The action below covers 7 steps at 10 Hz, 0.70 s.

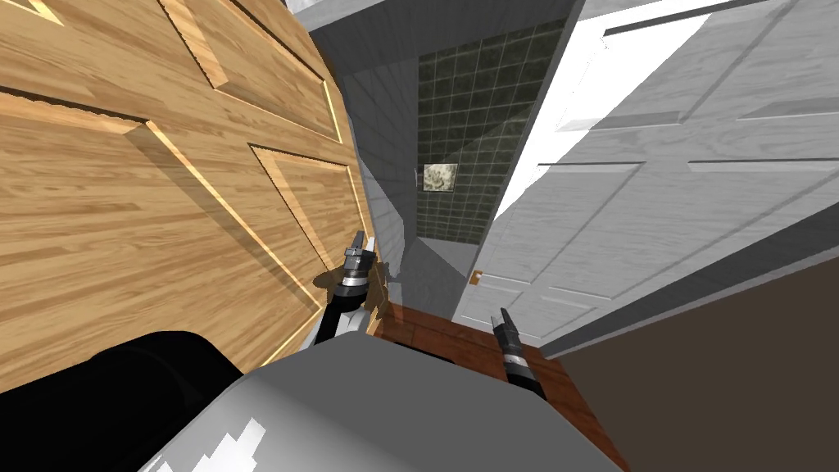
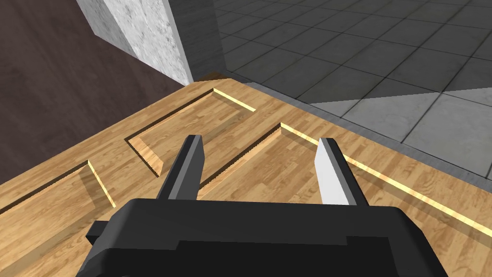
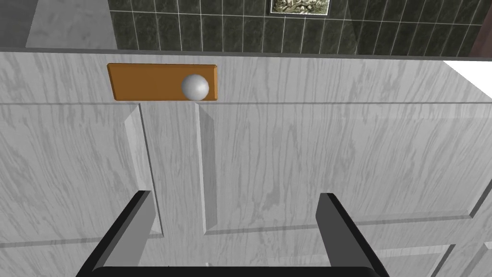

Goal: Pull the door open

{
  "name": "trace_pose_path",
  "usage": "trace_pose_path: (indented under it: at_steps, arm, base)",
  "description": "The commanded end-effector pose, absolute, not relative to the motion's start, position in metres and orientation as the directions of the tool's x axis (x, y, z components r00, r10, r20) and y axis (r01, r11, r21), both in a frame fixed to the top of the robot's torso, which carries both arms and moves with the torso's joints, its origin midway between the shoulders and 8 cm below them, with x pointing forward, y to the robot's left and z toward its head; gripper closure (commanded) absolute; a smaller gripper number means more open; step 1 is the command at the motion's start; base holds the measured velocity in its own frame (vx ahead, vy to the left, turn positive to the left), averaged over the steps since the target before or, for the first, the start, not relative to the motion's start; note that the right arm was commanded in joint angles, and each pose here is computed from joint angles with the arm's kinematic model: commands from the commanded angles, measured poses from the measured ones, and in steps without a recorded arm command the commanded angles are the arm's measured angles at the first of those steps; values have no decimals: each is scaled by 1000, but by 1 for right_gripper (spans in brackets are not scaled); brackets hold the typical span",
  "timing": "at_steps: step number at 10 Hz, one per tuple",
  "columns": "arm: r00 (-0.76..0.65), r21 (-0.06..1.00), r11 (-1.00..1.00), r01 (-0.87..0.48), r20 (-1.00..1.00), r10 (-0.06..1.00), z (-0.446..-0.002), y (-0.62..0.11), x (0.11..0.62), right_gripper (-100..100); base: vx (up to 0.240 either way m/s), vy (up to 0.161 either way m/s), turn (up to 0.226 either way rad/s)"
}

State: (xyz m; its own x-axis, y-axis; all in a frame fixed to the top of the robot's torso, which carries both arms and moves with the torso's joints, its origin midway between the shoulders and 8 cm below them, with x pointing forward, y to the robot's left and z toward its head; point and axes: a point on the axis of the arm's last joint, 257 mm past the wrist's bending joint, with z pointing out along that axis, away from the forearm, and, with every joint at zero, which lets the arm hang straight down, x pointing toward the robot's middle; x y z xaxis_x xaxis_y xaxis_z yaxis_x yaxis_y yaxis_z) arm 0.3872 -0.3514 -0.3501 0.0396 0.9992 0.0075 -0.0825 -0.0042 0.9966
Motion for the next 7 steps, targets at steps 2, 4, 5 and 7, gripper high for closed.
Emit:
trace_pose_path:
  at_steps: [2,4,5,7]
  arm:
    - [42,998,-3,-58,6,999,-364,-357,382,-100]
    - [43,999,-2,-39,4,999,-373,-362,377,-100]
    - [44,999,-2,-34,4,999,-375,-363,376,-100]
    - [46,1000,-1,-17,2,999,-384,-367,372,-100]
  base:
    - [114,1,24]
    - [128,19,20]
    - [136,23,24]
    - [146,10,20]
